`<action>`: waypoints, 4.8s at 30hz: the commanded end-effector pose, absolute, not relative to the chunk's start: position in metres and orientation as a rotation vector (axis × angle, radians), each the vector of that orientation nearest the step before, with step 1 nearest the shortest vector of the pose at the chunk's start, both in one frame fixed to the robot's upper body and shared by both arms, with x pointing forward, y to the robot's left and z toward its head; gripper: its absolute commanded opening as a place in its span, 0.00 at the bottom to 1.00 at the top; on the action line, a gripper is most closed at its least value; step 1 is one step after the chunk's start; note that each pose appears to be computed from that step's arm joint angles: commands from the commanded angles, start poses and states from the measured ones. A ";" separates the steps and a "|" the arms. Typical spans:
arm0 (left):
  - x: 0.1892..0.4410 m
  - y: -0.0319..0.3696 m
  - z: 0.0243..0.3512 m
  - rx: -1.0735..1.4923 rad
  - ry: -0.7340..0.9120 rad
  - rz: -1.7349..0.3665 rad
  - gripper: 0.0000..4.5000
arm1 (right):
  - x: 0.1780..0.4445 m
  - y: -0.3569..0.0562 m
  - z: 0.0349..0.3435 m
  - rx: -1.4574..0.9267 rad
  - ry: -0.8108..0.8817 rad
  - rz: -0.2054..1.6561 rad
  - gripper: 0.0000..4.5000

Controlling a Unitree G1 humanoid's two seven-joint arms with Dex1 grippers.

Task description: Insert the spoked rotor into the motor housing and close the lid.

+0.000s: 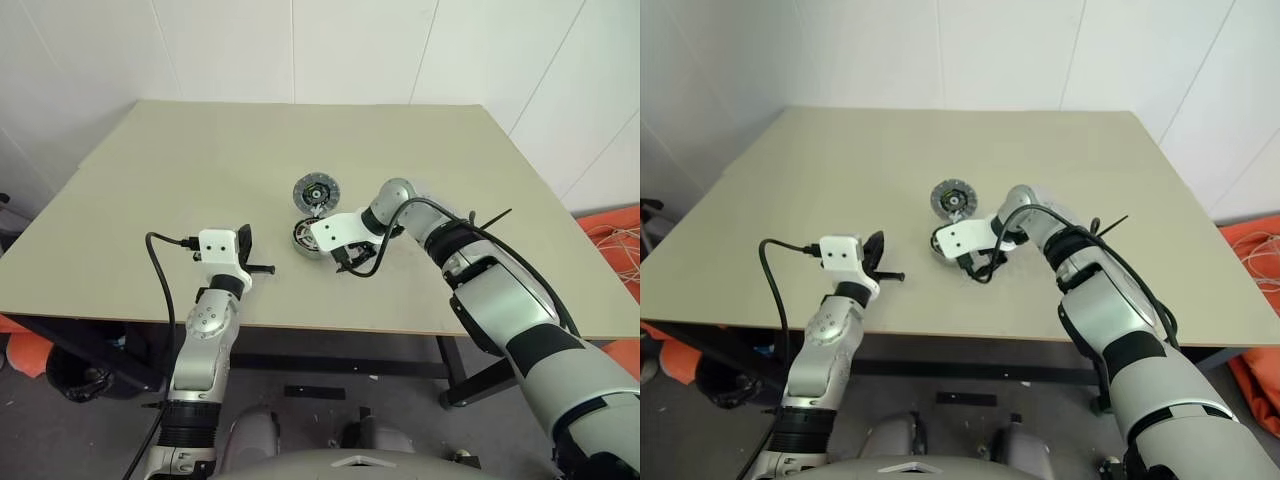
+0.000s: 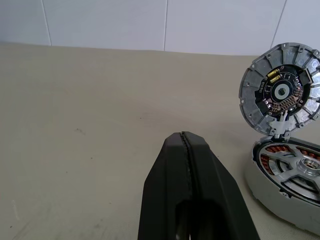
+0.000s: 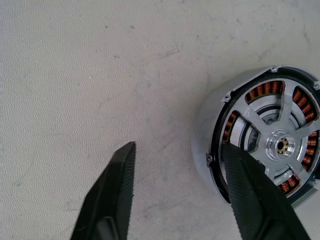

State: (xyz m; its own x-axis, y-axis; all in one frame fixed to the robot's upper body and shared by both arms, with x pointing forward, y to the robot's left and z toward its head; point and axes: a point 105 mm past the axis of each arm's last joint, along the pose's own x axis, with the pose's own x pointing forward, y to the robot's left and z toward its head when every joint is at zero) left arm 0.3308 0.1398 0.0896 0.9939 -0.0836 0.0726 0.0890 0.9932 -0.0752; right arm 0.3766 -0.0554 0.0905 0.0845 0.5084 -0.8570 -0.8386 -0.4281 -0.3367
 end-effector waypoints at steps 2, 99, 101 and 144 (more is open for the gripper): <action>0.332 0.140 0.105 -0.085 -0.123 -0.087 0.00 | 0.382 -0.051 0.106 -1.298 0.328 1.566 0.36; 0.340 0.131 0.090 -0.104 -0.065 -0.124 0.00 | 0.382 -0.016 0.149 -0.069 0.913 0.869 0.49; 0.340 0.131 0.089 -0.104 -0.064 -0.125 0.00 | 0.382 -0.013 0.152 -0.064 0.904 0.874 0.63; 0.341 0.135 0.088 -0.098 -0.050 -0.136 0.00 | 0.416 -0.113 0.141 -0.759 0.362 0.926 0.01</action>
State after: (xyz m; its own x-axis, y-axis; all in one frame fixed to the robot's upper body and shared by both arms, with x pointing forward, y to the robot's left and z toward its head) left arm 0.3393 0.1347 0.0761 0.9914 -0.1294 0.0166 0.1304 0.9866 -0.0981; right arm 0.4143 -0.1194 0.1254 0.5438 0.5432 -0.6397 -0.8392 0.3520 -0.4145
